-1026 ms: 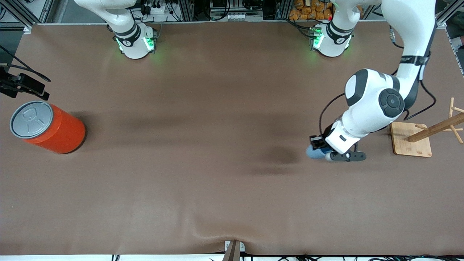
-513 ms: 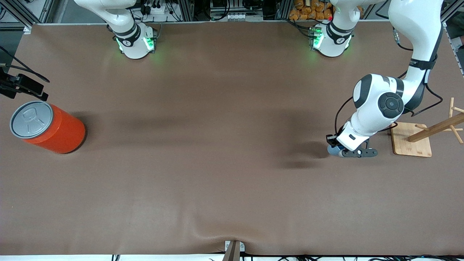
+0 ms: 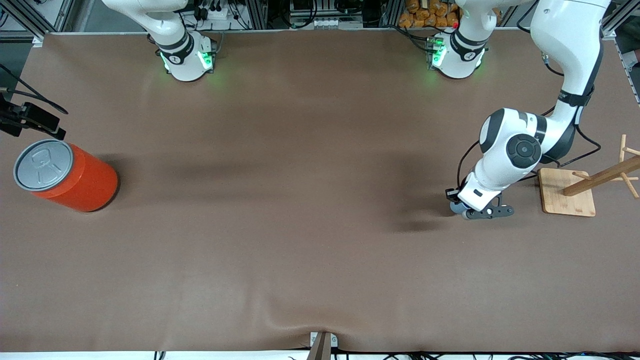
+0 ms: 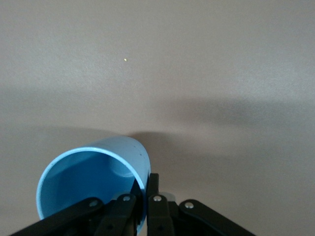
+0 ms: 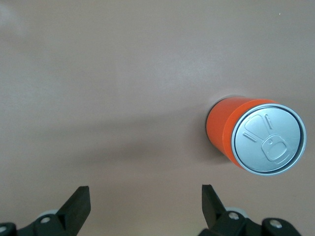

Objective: Flip cup
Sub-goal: 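Rotate the blue cup upright with the left gripper, rim up, then set the cup down, open the left gripper and withdraw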

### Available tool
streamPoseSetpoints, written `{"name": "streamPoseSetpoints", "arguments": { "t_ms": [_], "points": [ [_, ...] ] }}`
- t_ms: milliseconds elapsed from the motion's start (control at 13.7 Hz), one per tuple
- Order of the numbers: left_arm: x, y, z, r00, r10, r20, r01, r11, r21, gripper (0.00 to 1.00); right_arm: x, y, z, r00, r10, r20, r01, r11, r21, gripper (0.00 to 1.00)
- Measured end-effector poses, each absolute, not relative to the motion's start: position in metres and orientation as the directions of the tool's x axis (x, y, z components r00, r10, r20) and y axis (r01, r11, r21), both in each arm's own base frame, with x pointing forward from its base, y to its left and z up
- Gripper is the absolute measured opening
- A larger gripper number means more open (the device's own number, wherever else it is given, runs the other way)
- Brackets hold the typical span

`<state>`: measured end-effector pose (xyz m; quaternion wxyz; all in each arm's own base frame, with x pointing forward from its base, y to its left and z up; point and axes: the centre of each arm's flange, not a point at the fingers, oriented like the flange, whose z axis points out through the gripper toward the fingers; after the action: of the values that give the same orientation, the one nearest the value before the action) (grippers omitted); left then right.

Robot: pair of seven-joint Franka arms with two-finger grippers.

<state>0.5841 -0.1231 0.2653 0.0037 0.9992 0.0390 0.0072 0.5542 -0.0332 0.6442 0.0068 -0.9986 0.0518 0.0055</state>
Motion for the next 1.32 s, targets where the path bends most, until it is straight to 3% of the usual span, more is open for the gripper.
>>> {"name": "streamPoseSetpoints", "arguments": {
  "t_ms": [659, 1319],
  "points": [
    [0.591, -0.125, 0.279, 0.996, 0.083, 0.040, 0.083, -0.996, 0.014, 0.99, 0.554, -0.033, 0.644, 0.995, -0.104, -0.011, -0.104, -0.995, -0.013, 1.00],
    [0.628, -0.143, 0.417, 0.994, 0.096, 0.052, 0.097, -0.995, -0.013, 1.00, 0.554, -0.034, 0.644, 0.995, -0.104, -0.011, -0.104, -0.994, -0.013, 1.00]
  ]
}}
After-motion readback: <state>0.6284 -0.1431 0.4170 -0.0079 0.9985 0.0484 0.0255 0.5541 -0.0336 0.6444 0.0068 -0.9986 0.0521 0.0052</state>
